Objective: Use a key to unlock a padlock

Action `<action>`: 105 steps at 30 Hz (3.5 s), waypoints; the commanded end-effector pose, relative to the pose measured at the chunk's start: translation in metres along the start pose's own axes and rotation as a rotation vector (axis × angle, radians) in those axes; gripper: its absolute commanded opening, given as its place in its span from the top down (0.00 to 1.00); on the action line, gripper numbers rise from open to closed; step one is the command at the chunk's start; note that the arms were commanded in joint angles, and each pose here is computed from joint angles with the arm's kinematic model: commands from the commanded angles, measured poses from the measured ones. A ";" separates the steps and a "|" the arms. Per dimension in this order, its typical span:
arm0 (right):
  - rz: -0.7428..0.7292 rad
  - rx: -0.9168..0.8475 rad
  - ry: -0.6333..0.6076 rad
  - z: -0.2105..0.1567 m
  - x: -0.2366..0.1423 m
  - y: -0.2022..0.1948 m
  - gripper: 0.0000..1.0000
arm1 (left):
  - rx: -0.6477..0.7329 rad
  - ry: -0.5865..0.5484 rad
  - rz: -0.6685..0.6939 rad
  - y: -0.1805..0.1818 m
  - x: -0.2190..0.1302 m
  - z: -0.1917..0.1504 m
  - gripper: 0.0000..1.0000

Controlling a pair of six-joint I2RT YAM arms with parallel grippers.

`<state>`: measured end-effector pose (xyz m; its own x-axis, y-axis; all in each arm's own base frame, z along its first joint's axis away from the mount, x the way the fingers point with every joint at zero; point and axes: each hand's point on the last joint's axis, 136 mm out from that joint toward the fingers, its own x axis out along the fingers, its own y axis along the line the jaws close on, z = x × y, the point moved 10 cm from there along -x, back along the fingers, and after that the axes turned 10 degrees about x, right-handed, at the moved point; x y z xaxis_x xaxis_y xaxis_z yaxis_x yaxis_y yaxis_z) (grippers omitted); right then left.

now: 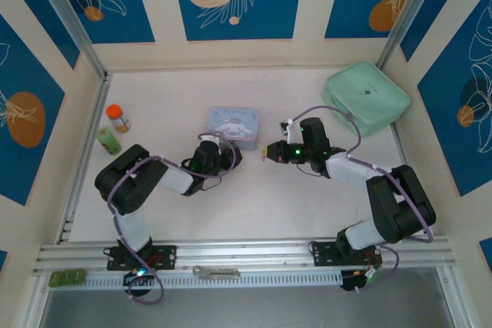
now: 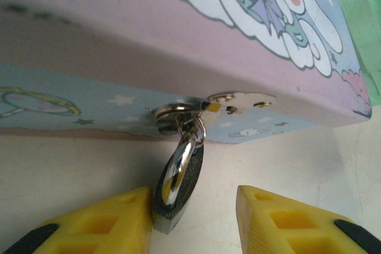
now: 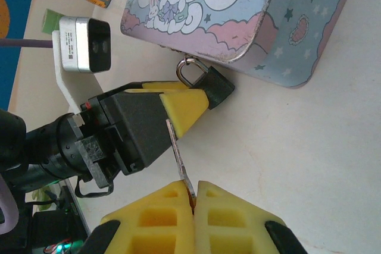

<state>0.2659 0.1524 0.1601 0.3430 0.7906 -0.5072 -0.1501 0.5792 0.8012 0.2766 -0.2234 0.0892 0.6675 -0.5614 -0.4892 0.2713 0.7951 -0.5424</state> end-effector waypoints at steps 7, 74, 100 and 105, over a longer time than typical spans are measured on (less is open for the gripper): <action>-0.016 -0.013 -0.009 -0.006 -0.008 -0.001 1.00 | 0.017 0.017 0.055 0.006 0.020 -0.008 0.80; 0.249 0.123 0.163 0.012 0.002 -0.032 1.00 | -0.301 0.063 -0.602 -0.046 -0.007 0.044 1.00; 0.195 0.122 0.155 0.001 -0.002 -0.035 1.00 | -0.309 0.049 -0.604 -0.047 -0.005 0.047 1.00; 0.196 0.124 0.163 0.001 -0.001 -0.036 1.00 | -0.308 0.050 -0.611 -0.048 -0.005 0.048 1.00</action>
<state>0.2762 0.1302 0.1315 0.1742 0.9132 -0.3684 -0.0714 0.3848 0.9202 0.2901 -0.2471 0.1299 0.4302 -0.8889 -0.1578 0.2905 0.3018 -0.9080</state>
